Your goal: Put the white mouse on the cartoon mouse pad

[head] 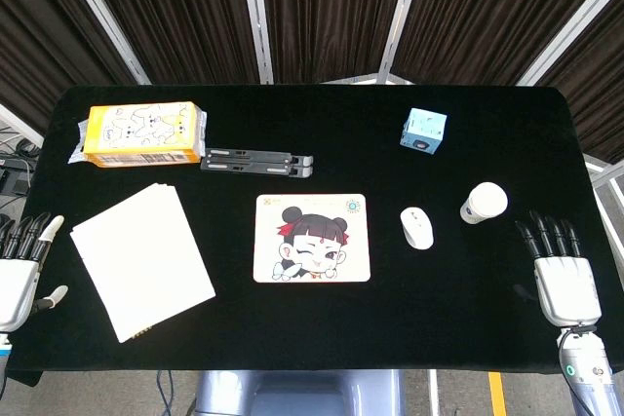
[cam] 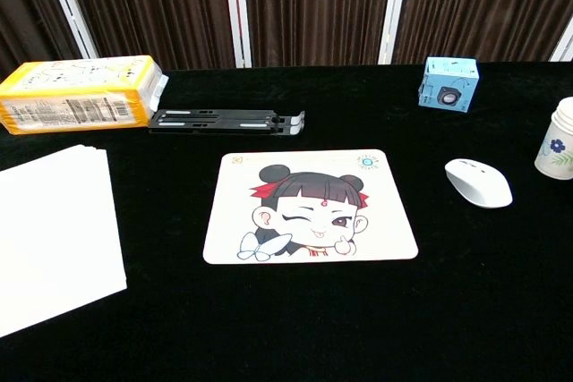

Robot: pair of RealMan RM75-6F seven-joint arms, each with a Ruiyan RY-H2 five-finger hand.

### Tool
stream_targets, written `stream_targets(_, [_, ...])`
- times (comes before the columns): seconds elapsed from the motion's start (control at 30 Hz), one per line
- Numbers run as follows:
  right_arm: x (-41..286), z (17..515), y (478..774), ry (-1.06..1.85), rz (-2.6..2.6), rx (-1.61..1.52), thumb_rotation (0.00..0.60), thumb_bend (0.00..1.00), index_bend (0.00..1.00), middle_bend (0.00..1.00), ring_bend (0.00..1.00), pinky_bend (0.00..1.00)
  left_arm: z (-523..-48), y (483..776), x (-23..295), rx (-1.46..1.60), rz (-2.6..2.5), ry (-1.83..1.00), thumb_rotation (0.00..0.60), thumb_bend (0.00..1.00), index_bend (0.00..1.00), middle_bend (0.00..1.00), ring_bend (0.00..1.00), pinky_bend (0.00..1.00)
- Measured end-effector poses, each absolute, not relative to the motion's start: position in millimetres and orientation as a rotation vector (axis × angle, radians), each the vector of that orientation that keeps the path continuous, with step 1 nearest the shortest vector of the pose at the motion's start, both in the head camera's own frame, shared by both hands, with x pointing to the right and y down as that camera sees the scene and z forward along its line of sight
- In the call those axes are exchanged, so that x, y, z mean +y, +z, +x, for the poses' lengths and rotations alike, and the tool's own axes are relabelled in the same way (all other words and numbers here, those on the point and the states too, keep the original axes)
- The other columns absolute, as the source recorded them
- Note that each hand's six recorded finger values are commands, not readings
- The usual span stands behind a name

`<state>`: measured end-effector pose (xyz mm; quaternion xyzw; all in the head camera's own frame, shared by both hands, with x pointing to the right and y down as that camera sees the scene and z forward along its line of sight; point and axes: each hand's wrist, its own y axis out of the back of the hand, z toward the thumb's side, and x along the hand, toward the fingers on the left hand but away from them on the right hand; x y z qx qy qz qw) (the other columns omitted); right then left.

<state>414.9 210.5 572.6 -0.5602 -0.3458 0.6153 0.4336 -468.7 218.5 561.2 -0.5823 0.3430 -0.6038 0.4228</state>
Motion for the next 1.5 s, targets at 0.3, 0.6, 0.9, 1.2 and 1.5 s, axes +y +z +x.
stream_targets(0.3, [210.0,414.1,572.6,1.539,-1.398,-0.867,0.6,0.0,0.09,0.0,0.0,0.0,-470.0,560.6,216.0,0.874,-1.454,-1.506,0.6,0.15,0.0,0.0,0.0,0.0])
stream_targets(0.6, [210.1,411.0,572.4,1.516,-1.419,-0.891,0.6,0.0,0.09,0.0,0.0,0.0,-470.4,561.0,215.4,0.879,-1.457,-1.501,0.6,0.15,0.0,0.0,0.0,0.0])
stream_targets(0.9, [210.6,409.4,572.5,1.502,-1.438,-0.911,0.6,0.0,0.09,0.0,0.0,0.0,-470.6,560.4,215.9,0.883,-1.46,-1.501,0.6,0.16,0.0,0.0,0.0,0.0])
stream_targets(1.2, [212.1,408.5,573.6,1.505,-1.455,-0.91,0.6,0.0,0.11,0.0,0.0,0.0,-470.0,559.2,216.1,0.892,-1.46,-1.494,0.6,0.15,0.0,0.0,0.0,0.0])
stream_targets(1.5, [210.5,401.9,573.1,1.478,-1.482,-0.931,0.6,0.0,0.23,0.14,0.0,0.0,-469.7,559.2,216.1,0.893,-1.461,-1.494,0.6,0.15,0.0,0.0,0.0,0.0])
